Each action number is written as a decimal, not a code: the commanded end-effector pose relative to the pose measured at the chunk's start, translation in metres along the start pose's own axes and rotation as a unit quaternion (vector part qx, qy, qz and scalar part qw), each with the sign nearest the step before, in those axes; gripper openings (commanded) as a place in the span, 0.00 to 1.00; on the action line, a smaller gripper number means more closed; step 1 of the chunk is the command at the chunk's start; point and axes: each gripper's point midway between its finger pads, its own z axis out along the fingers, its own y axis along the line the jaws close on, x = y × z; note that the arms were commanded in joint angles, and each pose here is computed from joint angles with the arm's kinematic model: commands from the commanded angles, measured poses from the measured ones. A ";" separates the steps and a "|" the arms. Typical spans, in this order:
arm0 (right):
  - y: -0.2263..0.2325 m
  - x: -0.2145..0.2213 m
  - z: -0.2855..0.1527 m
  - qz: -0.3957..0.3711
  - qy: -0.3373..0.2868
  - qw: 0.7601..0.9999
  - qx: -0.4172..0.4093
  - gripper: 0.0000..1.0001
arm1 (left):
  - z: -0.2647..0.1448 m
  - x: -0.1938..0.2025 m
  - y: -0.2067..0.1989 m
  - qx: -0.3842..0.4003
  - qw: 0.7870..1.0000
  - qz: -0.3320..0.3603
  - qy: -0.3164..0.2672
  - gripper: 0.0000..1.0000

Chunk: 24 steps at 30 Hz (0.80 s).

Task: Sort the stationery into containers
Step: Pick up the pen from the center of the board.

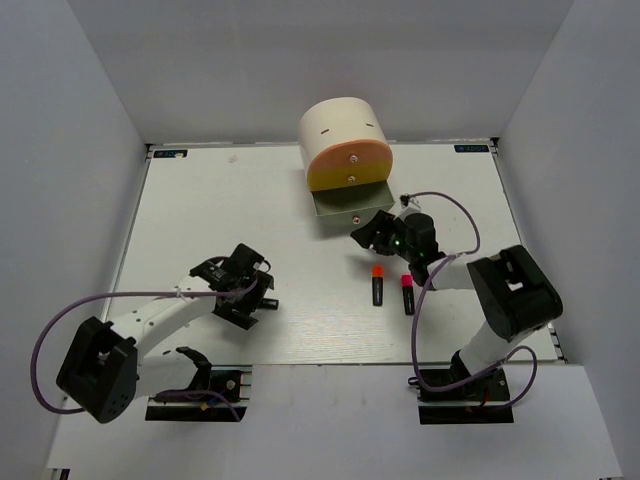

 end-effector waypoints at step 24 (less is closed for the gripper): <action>0.022 -0.021 -0.127 -0.245 -0.049 0.967 -0.047 0.28 | 0.007 0.015 -0.084 0.005 0.988 0.150 0.016 0.00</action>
